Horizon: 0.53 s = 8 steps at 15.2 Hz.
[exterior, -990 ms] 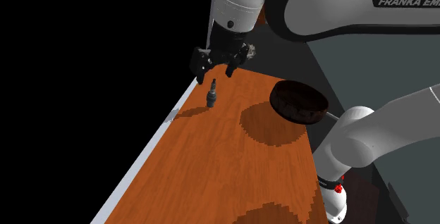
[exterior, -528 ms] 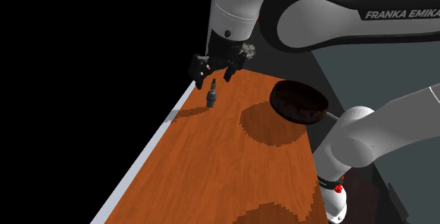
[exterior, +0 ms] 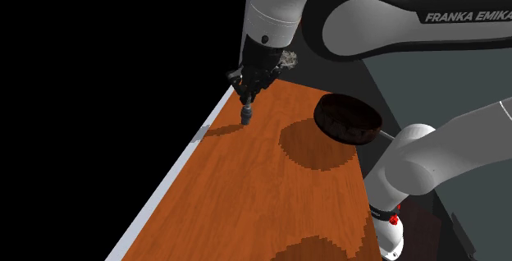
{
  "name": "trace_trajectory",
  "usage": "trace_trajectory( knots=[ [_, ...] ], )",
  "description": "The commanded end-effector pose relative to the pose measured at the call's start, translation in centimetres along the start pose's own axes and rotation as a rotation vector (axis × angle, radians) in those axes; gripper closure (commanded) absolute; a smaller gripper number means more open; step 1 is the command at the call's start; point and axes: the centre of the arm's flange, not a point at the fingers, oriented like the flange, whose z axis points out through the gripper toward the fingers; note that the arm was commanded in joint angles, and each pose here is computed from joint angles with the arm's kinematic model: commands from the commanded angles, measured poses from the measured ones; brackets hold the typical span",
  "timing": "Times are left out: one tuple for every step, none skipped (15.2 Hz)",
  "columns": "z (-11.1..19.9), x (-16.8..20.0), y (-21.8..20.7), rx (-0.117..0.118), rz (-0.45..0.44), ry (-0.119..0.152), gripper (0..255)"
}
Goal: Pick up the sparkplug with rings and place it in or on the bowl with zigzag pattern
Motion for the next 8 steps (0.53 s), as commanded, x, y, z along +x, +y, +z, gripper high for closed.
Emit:
trace_trajectory(
  knots=[
    [0.0, 0.0, 0.0, 0.0, 0.0, -0.001, 255],
    [0.0, 0.0, 0.0, 0.0, 0.0, -0.001, 255],
    [0.0, 0.0, 0.0, 0.0, 0.0, -0.001, 255],
    [0.0, 0.0, 0.0, 0.0, 0.0, -0.001, 255],
    [0.0, 0.0, 0.0, 0.0, 0.0, 0.0, 255],
    [-0.5, 0.1, 0.0, 0.0, 0.0, 0.0, 255],
    [-1.0, 0.2, 0.1, 0.0, 0.0, 0.0, 255],
    [-1.5, 0.4, 0.1, 0.0, 0.0, 0.0, 255]
  ],
)
